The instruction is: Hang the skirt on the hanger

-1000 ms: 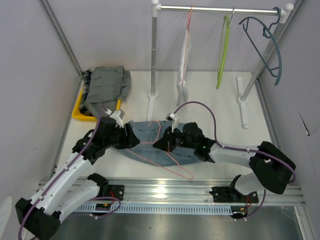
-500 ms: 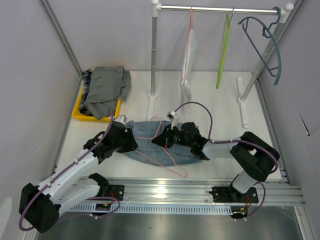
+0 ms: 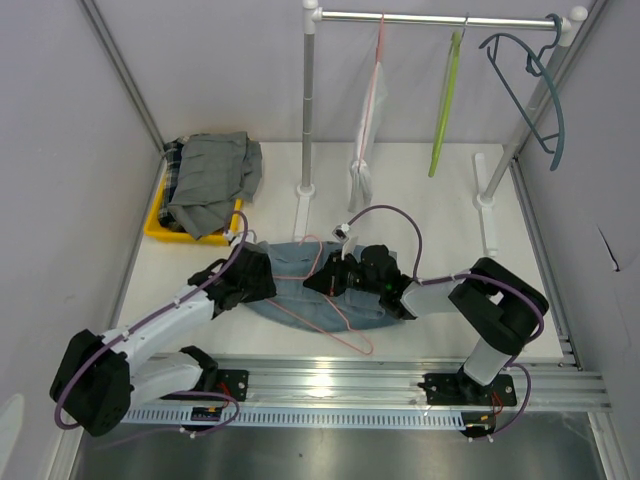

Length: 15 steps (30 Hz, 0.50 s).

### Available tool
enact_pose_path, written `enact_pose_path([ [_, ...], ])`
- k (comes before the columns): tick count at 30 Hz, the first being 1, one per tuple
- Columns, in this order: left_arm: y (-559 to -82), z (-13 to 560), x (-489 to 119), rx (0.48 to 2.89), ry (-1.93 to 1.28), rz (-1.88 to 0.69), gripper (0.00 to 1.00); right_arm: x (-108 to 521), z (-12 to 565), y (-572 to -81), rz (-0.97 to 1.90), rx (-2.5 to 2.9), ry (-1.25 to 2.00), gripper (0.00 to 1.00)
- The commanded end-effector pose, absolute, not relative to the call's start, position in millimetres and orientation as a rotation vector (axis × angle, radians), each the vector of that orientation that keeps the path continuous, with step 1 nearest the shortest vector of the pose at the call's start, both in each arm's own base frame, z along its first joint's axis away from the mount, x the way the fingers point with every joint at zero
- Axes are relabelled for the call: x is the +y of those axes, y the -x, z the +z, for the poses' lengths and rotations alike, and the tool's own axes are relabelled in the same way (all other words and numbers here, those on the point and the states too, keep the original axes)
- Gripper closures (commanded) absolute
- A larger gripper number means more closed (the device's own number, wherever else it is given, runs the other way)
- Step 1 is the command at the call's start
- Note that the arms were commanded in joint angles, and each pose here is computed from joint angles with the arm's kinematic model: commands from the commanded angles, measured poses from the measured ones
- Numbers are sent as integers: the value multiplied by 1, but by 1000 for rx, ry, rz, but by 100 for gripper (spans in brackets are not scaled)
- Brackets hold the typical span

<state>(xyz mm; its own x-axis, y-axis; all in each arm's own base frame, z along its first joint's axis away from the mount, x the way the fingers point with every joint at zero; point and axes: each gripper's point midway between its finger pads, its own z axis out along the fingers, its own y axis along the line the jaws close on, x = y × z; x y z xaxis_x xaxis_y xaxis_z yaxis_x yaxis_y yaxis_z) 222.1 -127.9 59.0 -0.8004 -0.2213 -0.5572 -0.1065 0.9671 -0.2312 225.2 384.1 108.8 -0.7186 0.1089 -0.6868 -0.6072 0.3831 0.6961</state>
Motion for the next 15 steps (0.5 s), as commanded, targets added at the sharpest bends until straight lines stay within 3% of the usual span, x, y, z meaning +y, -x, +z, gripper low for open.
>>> enact_pose_path([
  [1,-237,58,-131,2431,269,-251,43,385,118,-231,1387,1915,447,100],
  [11,-250,40,-145,2401,240,-309,50,375,109,-236,1349,1929,444,100],
  [15,-257,52,-161,2389,179,-379,78,369,100,-241,1318,1950,438,100],
])
